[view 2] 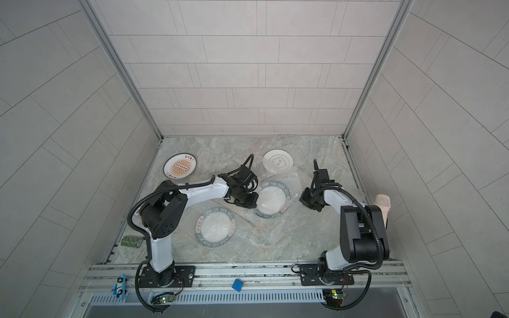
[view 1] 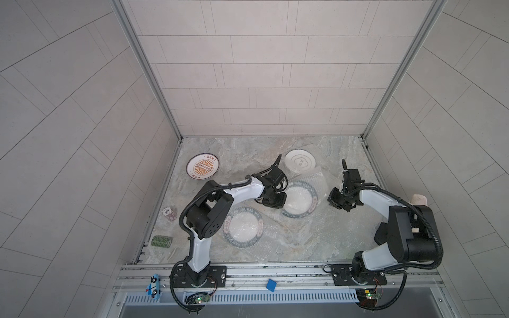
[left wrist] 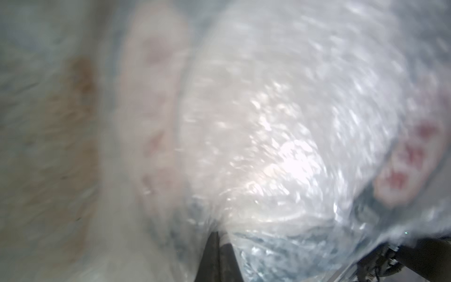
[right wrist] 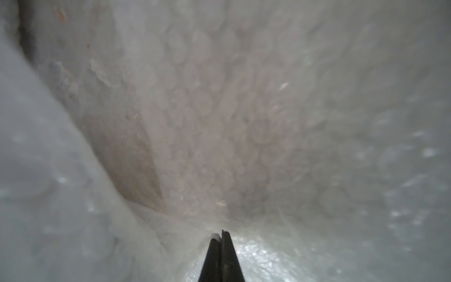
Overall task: Unpack dinner plates from bubble wrap
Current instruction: Unwrap the bubble wrap at the center of the board.
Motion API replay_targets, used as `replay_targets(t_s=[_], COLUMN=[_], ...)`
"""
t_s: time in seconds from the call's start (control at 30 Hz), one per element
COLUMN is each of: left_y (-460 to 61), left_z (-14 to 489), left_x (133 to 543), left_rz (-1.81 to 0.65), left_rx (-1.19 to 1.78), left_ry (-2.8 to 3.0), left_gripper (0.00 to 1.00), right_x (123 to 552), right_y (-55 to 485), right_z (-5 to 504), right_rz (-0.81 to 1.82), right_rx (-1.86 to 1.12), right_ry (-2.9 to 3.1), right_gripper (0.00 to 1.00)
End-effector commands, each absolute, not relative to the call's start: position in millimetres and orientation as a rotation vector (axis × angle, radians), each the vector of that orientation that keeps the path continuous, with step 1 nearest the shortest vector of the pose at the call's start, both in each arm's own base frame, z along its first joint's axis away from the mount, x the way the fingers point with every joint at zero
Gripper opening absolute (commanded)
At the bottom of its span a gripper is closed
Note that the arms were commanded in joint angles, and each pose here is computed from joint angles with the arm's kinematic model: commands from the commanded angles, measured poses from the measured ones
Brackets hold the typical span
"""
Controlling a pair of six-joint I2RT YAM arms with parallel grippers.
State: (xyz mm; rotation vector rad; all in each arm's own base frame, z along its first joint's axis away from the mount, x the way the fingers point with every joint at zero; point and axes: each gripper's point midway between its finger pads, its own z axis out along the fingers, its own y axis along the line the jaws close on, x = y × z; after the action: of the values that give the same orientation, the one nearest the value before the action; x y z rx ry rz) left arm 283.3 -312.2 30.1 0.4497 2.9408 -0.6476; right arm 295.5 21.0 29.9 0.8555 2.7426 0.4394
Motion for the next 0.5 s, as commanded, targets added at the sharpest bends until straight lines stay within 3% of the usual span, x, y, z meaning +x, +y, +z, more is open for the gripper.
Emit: replay_targets(t_s=[0.0,0.2,0.47], left_y=[-259.4,-272.3,-304.0], left_z=[22.4,27.7,34.9], left_x=[284.2,289.2,301.2], left_rz=[-0.427,-0.537,-0.628], left_rx=[0.27,0.265,0.304], left_ry=[3.046,3.026,2.975], left_gripper=[0.0,0.0,0.0], right_x=[280.2,285.1,295.2], right_y=[-11.8,0.3,11.8], right_z=[16.7,16.2,42.3], right_rz=[0.204,0.296,0.348], right_rx=[0.951,0.914,0.819], right_ry=[2.751,2.759,2.719], right_gripper=[0.0,0.0,0.16])
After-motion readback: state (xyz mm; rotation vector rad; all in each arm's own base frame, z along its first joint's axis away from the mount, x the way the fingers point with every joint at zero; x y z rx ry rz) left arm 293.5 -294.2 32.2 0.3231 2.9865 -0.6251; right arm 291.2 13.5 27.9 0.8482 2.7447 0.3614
